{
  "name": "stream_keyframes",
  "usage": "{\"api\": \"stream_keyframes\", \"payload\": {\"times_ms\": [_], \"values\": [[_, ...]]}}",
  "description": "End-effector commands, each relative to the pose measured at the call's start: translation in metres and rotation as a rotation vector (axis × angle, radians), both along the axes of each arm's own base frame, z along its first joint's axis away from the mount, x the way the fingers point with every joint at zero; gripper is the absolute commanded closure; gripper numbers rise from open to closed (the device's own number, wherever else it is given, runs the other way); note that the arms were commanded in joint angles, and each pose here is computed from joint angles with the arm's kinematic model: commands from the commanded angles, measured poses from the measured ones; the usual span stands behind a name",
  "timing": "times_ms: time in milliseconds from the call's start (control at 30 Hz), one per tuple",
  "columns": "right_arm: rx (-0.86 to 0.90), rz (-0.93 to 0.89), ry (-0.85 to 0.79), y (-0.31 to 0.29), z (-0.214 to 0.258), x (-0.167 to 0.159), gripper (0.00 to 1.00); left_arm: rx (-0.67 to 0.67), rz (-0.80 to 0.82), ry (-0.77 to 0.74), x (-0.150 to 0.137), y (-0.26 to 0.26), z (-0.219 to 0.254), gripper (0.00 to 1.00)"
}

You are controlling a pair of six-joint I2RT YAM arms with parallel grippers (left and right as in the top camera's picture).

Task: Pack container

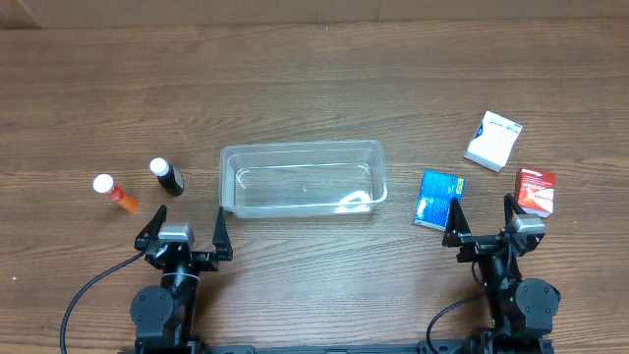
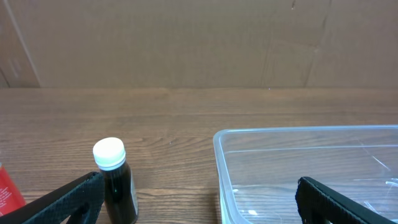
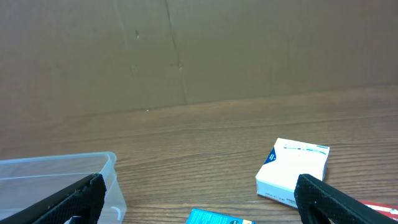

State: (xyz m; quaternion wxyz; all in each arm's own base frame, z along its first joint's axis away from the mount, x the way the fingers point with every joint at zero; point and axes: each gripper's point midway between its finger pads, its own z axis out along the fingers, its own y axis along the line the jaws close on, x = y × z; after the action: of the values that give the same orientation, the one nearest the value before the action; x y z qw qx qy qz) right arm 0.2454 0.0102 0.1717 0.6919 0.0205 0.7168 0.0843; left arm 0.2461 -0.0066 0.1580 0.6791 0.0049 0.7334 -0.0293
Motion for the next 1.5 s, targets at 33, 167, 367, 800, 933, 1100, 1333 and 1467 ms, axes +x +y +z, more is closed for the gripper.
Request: {"api": "stream_keyframes", "payload": {"times_ms": [33, 167, 367, 800, 933, 1100, 1333, 1467], "values": [[0.003, -0.003, -0.01, 0.0, 0.002, 0.0, 0.0, -0.017, 0.004, -0.004, 0.0, 0.0, -0.001, 0.0], [0.004, -0.003, -0.01, 0.0, 0.002, 0.0, 0.0, -0.017, 0.004, -0.005, 0.0, 0.0, 0.0, 0.0], [0.003, -0.003, -0.01, 0.0, 0.002, 0.0, 0.0, -0.017, 0.004, -0.004, 0.0, 0.0, -0.001, 0.0], [0.003, -0.003, -0.01, 0.0, 0.002, 0.0, 0.0, -0.017, 0.004, -0.004, 0.0, 0.0, -0.001, 0.0], [0.003, -0.003, -0.009, 0.0, 0.001, 0.0, 0.0, 0.067, 0.089, -0.002, 0.0, 0.016, -0.001, 0.0], [0.004, -0.002, -0.01, 0.0, 0.002, 0.0, 0.0, 0.084, 0.1, -0.003, 0.0, 0.018, -0.001, 0.0], [0.003, 0.005, -0.014, 0.001, 0.003, 0.0, 0.0, 0.084, 0.1, -0.003, 0.0, 0.018, -0.001, 0.0], [0.005, 0.031, -0.012, 0.006, 0.002, -0.001, 0.0, 0.077, 0.093, -0.003, 0.0, 0.017, -0.001, 0.0]]}}
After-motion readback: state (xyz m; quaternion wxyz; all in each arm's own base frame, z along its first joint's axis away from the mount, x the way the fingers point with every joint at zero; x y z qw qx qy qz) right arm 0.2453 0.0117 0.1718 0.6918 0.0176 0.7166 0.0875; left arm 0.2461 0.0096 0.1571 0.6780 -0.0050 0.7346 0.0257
